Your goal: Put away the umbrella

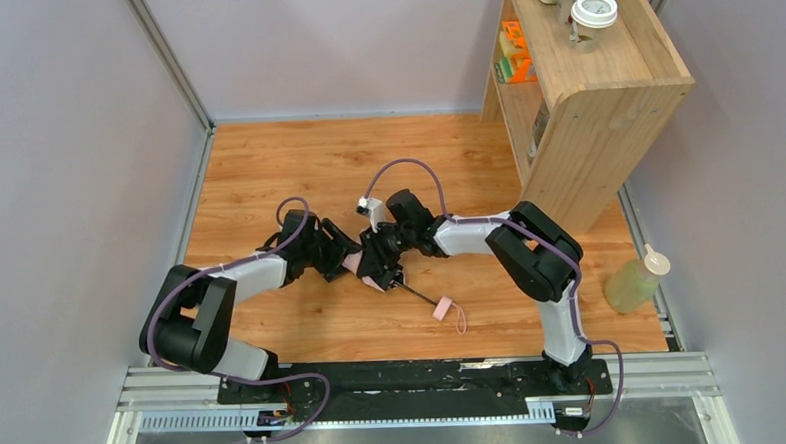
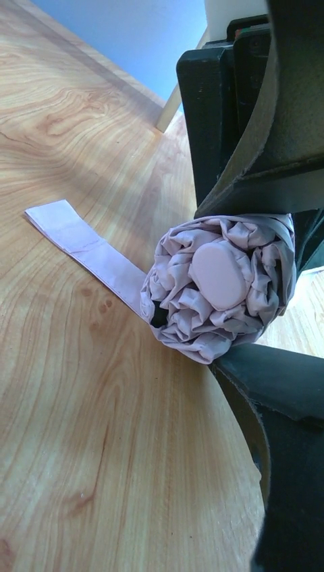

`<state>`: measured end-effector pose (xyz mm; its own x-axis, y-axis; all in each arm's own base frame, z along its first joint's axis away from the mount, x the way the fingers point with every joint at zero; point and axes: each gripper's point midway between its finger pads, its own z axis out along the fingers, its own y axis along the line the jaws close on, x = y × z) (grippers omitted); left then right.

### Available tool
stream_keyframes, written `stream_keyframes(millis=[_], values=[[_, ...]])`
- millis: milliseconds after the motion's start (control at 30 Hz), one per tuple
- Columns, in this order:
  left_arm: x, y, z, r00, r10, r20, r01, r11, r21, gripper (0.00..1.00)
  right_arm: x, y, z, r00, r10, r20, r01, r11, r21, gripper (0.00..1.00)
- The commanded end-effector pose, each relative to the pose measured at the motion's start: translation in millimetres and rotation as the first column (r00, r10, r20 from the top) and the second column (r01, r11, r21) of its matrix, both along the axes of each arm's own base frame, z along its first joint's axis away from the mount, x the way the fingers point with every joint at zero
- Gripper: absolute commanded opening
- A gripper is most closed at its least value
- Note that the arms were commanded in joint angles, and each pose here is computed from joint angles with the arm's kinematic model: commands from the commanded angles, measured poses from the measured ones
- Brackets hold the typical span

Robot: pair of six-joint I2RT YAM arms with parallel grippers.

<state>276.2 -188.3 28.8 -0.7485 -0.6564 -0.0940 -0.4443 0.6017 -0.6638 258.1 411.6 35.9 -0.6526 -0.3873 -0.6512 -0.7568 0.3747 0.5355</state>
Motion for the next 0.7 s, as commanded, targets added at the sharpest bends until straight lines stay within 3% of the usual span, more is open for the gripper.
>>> stream_keyframes(millis=[0, 133, 167, 267, 300, 333, 433, 533, 667], values=[[-59, 31, -65, 0.969, -0.025, -0.245, 0.07, 0.982, 0.177, 0.67, -3, 10, 1, 0.999, 0.039, -0.017, -0.037, 0.996, 0.086, 0.0], [-59, 23, -72, 0.973, -0.04, -0.227, 0.07, 0.99, 0.125, 0.32, -7, 9, 4, 0.998, 0.068, -0.006, -0.067, 0.994, 0.086, 0.0], [-53, 20, -69, 0.98, -0.034, -0.198, 0.056, 0.993, 0.107, 0.18, -8, 8, 3, 0.997, 0.07, -0.012, -0.069, 0.995, 0.075, 0.0], [-52, 19, -66, 0.983, -0.032, -0.182, 0.05, 0.994, 0.094, 0.04, -5, 2, -2, 0.999, 0.024, -0.023, -0.024, 0.999, 0.028, 0.02], [-49, 20, -62, 0.986, -0.025, -0.165, 0.042, 0.995, 0.095, 0.0, -4, -1, -5, 0.999, 0.001, -0.038, -0.001, 1.0, 0.001, 0.1], [-51, 21, -63, 0.986, -0.018, -0.164, 0.035, 0.994, 0.1, 0.0, -3, -7, -10, 0.998, -0.031, -0.053, 0.029, 0.999, -0.041, 0.27], [-48, 27, -57, 0.991, -0.004, -0.132, 0.021, 0.992, 0.128, 0.0, -5, -21, -14, 0.994, -0.085, -0.062, 0.079, 0.991, -0.105, 0.6], [-47, 30, -55, 0.993, 0.001, -0.122, 0.015, 0.991, 0.133, 0.0, -13, -40, -20, 0.993, -0.111, -0.04, 0.102, 0.98, -0.172, 0.75], [-44, 31, -51, 0.994, -0.001, -0.11, 0.017, 0.99, 0.139, 0.0, -18, -56, -28, 0.994, -0.106, 0.03, 0.11, 0.959, -0.261, 0.83]])
